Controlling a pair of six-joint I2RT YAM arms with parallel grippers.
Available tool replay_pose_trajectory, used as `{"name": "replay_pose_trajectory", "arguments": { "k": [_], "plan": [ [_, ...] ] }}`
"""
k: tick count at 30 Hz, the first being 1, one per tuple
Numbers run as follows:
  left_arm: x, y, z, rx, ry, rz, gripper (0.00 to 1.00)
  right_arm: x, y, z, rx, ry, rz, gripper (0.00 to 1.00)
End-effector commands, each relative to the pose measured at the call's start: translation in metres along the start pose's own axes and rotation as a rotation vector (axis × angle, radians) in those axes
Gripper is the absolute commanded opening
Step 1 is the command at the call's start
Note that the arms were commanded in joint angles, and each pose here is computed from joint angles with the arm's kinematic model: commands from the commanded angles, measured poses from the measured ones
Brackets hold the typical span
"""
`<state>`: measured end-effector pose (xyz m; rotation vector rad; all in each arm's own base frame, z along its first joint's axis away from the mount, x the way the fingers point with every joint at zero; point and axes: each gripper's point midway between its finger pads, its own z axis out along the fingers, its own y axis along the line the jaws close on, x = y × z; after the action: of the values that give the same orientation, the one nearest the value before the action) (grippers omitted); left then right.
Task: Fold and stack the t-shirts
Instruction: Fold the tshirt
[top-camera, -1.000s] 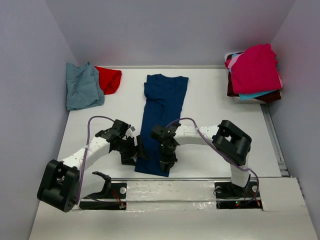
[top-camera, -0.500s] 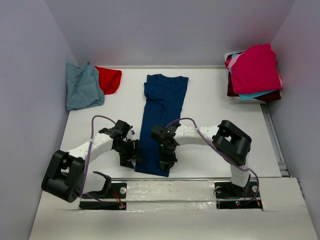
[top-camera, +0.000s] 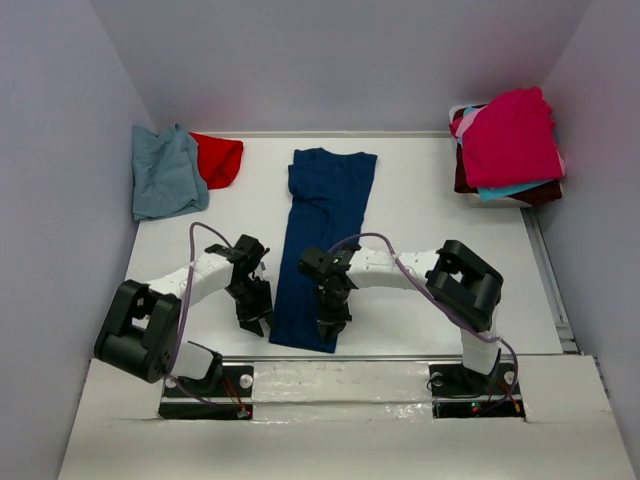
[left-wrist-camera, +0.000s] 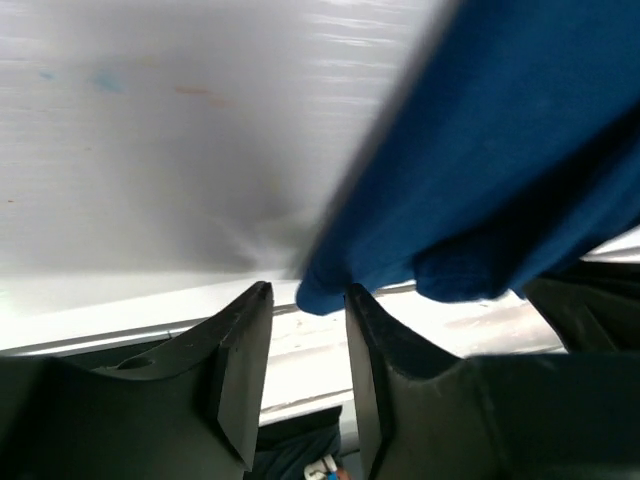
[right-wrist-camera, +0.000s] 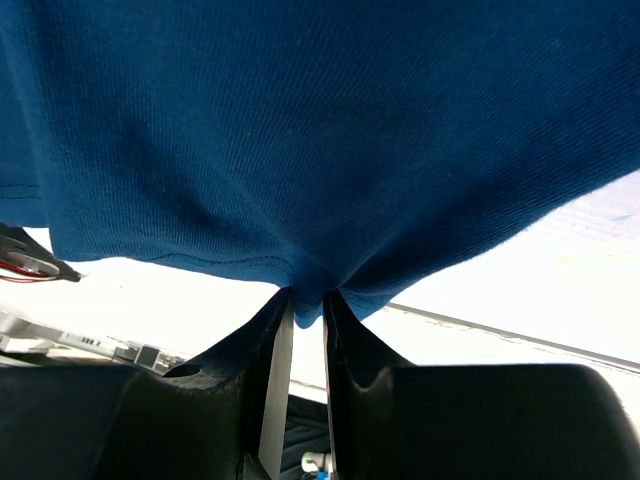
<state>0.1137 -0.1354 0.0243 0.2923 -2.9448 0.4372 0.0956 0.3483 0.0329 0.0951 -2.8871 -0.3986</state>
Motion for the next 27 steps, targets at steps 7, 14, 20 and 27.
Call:
{"name": "replay_pose_trajectory", "arguments": {
  "k": [7, 14, 20, 27],
  "plan": [
    [0.006, 0.011, 0.002, -0.074, 0.063, -0.030, 0.39, 0.000, 0.016, -0.023, -0.037, -0.052, -0.043, 0.24],
    [-0.004, 0.005, -0.002, -0.064, 0.037, -0.010, 0.48, 0.000, 0.014, -0.023, -0.029, -0.051, -0.041, 0.24],
    [-0.008, -0.002, -0.001, -0.040, 0.053, 0.031, 0.49, 0.001, 0.013, -0.022, -0.027, -0.049, -0.043, 0.24],
    [0.001, 0.003, 0.008, -0.037, 0.103, 0.021, 0.21, 0.002, 0.010, -0.023, -0.020, -0.052, -0.035, 0.24]
  ]
}}
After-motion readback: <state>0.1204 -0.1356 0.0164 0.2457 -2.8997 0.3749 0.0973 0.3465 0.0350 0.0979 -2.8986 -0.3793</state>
